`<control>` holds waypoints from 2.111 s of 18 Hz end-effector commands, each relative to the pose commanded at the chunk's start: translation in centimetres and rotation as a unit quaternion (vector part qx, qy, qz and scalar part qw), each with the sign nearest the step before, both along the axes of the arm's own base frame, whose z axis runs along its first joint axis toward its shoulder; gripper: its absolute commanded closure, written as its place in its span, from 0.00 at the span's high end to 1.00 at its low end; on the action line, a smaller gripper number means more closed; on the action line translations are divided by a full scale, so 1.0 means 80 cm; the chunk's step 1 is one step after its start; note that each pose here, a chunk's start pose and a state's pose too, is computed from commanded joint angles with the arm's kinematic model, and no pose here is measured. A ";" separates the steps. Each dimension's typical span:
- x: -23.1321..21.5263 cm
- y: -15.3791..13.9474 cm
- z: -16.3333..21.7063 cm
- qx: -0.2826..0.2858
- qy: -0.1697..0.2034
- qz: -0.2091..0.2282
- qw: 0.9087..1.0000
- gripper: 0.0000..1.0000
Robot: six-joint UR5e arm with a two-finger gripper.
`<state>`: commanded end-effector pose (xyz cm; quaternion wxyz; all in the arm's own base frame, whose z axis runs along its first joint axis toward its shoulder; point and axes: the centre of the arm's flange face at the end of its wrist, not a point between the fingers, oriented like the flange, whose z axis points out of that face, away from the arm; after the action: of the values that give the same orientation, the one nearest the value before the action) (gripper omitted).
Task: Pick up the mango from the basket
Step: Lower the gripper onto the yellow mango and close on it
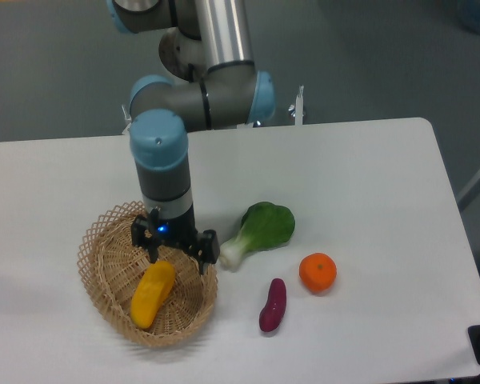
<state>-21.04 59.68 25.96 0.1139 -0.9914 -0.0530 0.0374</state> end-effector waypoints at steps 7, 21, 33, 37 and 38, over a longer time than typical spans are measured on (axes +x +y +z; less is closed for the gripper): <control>0.024 0.012 -0.017 -0.007 -0.009 -0.013 1.000 1.00; 0.038 0.020 -0.051 -0.025 -0.018 -0.025 0.999 1.00; 0.042 0.022 -0.057 -0.030 -0.016 -0.030 0.999 0.57; 0.041 0.021 -0.051 -0.027 -0.014 -0.032 0.999 0.55; 0.041 0.021 -0.051 -0.027 -0.014 -0.033 0.999 0.55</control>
<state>-17.75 61.34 21.88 0.0871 -0.9957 -0.0211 0.0216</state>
